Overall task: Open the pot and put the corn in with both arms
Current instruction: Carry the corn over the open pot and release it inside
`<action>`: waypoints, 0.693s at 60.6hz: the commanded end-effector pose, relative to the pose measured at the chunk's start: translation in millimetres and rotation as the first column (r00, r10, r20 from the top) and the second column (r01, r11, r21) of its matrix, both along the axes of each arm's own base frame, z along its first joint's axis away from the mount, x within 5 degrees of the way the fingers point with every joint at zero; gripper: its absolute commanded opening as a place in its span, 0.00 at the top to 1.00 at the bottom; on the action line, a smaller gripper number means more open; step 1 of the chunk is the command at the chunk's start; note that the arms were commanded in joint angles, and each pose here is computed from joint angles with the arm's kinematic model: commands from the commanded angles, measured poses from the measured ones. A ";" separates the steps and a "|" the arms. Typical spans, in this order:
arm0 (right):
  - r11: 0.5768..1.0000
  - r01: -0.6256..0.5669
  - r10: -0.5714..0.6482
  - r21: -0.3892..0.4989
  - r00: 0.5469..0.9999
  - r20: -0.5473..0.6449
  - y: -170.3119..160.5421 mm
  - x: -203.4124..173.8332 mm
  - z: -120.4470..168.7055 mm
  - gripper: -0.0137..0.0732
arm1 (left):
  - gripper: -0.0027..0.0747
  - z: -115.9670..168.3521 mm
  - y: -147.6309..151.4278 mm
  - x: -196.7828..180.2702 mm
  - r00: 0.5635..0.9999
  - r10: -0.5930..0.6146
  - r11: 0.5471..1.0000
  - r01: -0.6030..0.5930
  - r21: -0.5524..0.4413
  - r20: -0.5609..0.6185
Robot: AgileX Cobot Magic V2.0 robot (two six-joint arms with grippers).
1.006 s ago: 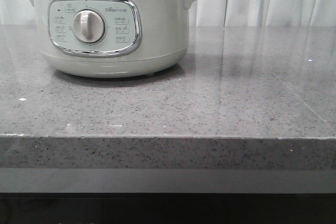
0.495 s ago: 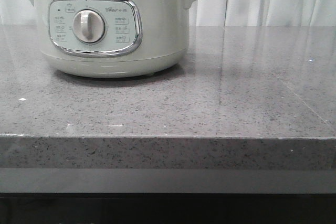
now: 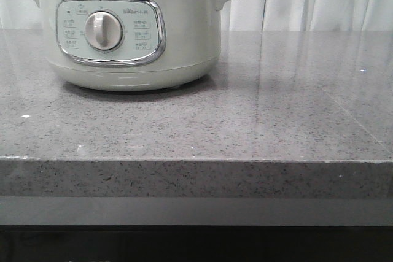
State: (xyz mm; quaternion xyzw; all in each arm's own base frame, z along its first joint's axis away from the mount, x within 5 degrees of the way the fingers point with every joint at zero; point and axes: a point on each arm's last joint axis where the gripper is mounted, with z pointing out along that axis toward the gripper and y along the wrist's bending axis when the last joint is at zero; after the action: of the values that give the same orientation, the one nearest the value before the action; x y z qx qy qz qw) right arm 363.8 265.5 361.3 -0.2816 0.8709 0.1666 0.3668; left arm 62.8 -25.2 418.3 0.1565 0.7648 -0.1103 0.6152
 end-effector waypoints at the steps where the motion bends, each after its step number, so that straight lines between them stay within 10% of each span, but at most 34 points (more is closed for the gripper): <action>1: 0.995 0.001 -0.015 0.096 0.990 0.143 -23.2 -25.1 66.5 0.21 | 0.72 22.0 0.6 -1.7 0.988 0.007 0.997 0.004 -0.073 0.154; 21: 0.992 0.001 -0.027 0.125 0.978 0.207 -72.7 -95.5 101.7 0.21 | 0.72 21.9 0.6 -1.7 0.988 0.007 0.997 0.004 -0.073 0.153; 42: 0.991 0.009 -0.038 0.134 0.976 0.214 -128.0 -175.1 72.6 0.21 | 0.72 22.1 0.6 -1.7 0.988 0.007 0.997 0.004 -0.074 0.155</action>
State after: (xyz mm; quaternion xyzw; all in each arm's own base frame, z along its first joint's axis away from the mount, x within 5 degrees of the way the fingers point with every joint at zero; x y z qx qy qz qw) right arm 206.7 153.0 420.5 -0.2729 0.8438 0.1788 0.4261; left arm 62.8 -25.2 418.3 0.1565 0.7648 -0.1103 0.6152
